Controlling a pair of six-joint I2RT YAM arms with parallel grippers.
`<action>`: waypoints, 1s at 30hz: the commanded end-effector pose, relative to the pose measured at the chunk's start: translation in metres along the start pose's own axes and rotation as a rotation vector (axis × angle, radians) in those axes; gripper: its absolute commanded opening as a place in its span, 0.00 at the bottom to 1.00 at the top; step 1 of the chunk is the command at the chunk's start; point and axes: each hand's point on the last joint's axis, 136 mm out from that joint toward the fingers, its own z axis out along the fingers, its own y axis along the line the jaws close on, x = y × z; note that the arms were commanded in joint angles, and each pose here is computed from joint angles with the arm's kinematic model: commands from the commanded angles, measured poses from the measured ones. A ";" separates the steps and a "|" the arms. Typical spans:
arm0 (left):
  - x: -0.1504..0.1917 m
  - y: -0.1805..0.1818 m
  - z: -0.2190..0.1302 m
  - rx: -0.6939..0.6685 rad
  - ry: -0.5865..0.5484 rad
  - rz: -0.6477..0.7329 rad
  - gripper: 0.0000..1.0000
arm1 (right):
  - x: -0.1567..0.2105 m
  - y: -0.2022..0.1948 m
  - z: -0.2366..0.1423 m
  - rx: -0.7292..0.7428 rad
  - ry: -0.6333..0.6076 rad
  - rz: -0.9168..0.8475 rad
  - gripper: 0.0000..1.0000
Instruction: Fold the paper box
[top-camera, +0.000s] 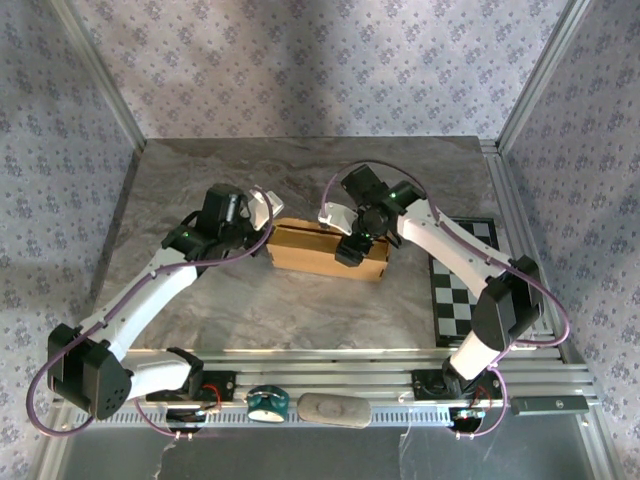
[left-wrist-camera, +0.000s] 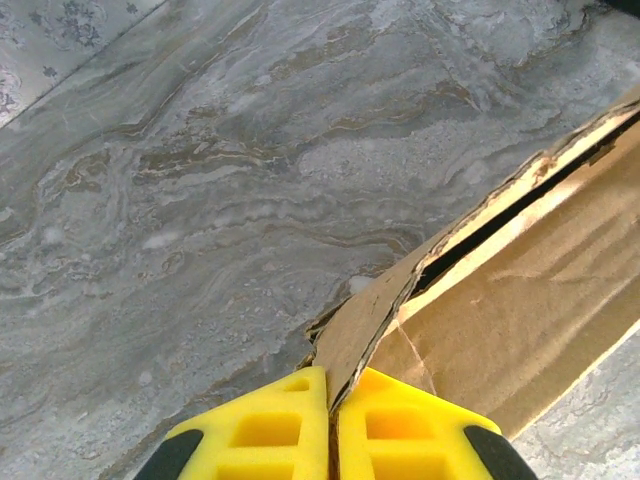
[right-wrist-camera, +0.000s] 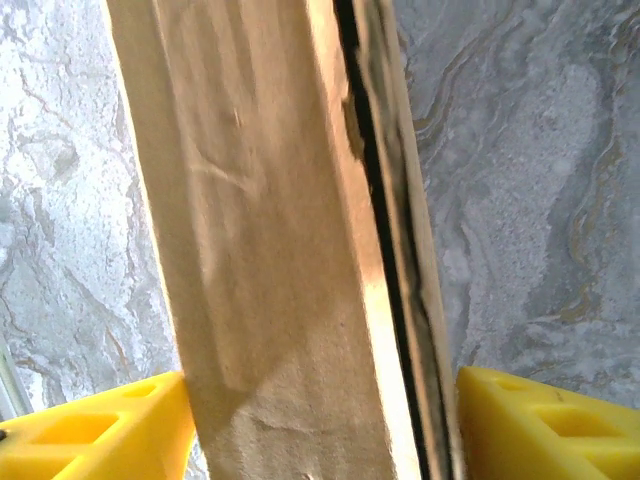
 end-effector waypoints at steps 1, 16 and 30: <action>-0.012 -0.003 -0.005 0.015 -0.027 -0.027 0.07 | -0.006 -0.004 -0.010 0.021 -0.012 0.052 0.70; -0.005 0.006 0.005 -0.049 0.034 -0.186 0.04 | -0.009 0.000 -0.004 0.003 -0.008 0.035 0.52; 0.001 0.032 0.010 -0.181 0.069 -0.377 0.16 | -0.008 0.003 -0.005 0.032 -0.010 -0.041 0.17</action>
